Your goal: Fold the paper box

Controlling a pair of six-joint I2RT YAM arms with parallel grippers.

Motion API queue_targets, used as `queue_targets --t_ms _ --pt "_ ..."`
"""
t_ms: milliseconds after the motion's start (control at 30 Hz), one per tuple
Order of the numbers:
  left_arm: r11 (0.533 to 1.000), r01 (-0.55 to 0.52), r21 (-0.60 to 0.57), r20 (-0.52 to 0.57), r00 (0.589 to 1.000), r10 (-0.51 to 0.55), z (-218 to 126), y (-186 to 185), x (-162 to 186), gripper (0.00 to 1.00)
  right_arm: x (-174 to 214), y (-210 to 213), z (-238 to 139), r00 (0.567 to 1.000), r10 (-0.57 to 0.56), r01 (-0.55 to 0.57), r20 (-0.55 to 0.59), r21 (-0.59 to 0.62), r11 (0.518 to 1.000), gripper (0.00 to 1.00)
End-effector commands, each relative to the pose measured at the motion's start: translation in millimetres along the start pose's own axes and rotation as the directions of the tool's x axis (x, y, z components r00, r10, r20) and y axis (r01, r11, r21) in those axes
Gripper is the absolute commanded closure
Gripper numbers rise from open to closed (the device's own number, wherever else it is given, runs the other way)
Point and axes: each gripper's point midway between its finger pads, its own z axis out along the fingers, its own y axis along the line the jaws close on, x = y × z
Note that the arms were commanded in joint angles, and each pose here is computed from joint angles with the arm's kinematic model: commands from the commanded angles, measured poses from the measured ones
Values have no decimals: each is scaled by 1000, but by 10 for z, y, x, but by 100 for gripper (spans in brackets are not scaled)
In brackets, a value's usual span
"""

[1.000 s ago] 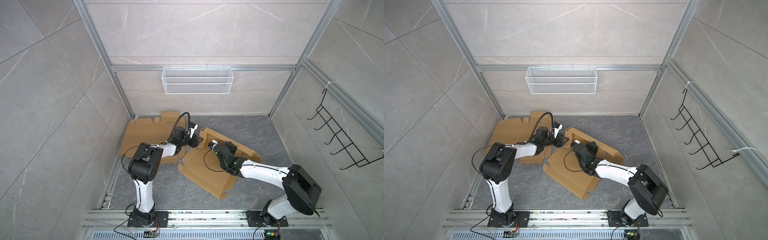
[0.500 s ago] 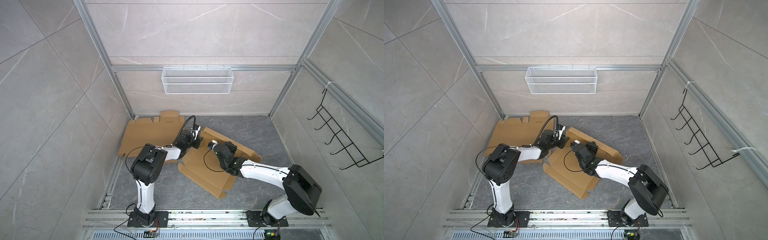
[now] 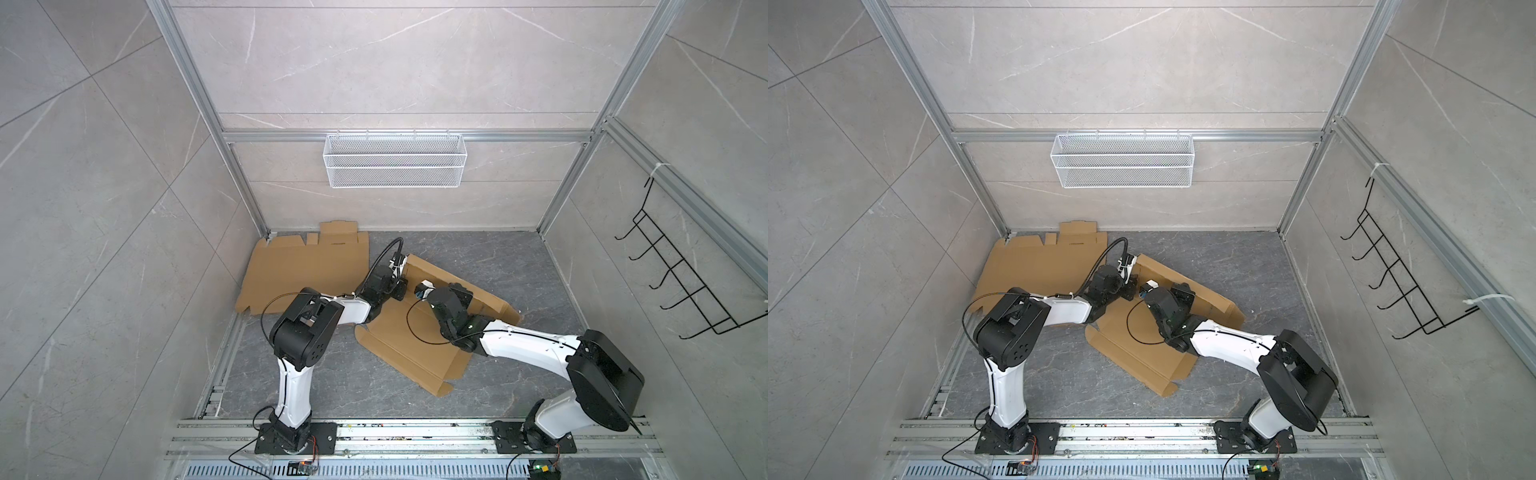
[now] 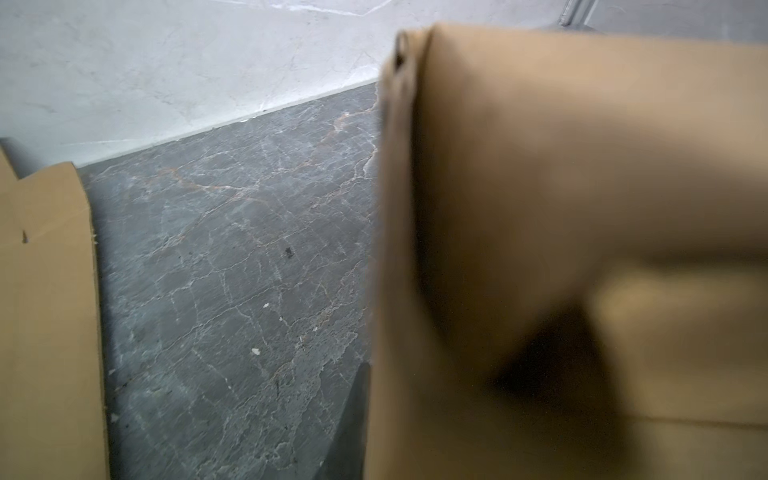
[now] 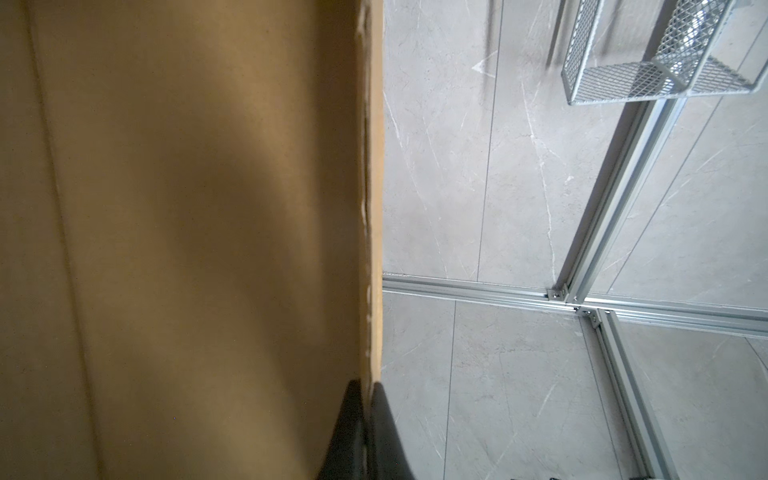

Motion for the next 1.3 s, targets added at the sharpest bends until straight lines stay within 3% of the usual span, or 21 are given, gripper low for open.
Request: queue_targets --t_ms 0,133,267,433,600,667,700,800,833,1000,1067,1200,1267 --pt "987 9 -162 39 999 -3 24 333 -156 99 -7 1 -48 1000 12 -12 15 -9 1000 100" --pt "973 -13 -230 32 999 21 8 368 -144 100 -6 -4 -48 1000 16 -15 15 -8 1000 100" --pt "983 23 -180 54 998 -13 -16 290 -153 100 -7 -40 -63 998 55 -54 15 -11 998 100" --pt "983 74 -168 93 994 -59 -175 283 -135 100 -37 -84 -223 977 202 -190 73 -147 971 67" --pt "967 151 -207 130 984 -126 -298 368 -105 100 -90 17 -470 937 329 -270 117 -355 895 50" --pt "957 189 -222 149 976 -158 -343 394 -91 100 -115 28 -591 902 421 -335 95 -463 820 46" --pt "953 198 -228 155 974 -166 -357 384 -76 100 -133 -7 -663 866 496 -391 66 -529 754 46" --pt "955 185 -232 169 974 -148 -384 300 -56 100 -206 -342 -792 661 746 -613 -84 -635 471 48" --pt "955 173 -239 171 976 -134 -392 276 -62 100 -245 -403 -826 617 775 -645 -136 -652 398 49" --pt "952 151 -265 183 977 -105 -409 135 -76 100 -335 -612 -705 366 815 -864 -449 -490 118 68" --pt "943 155 -294 200 975 -98 -438 94 -77 100 -415 -543 -638 303 786 -900 -540 -433 50 70" --pt "928 161 -335 214 973 -92 -495 23 -48 100 -445 -447 -498 209 775 -944 -597 -331 -1 71" --pt "920 173 -352 222 970 -98 -522 1 -34 100 -466 -404 -472 184 767 -948 -614 -318 -27 71"
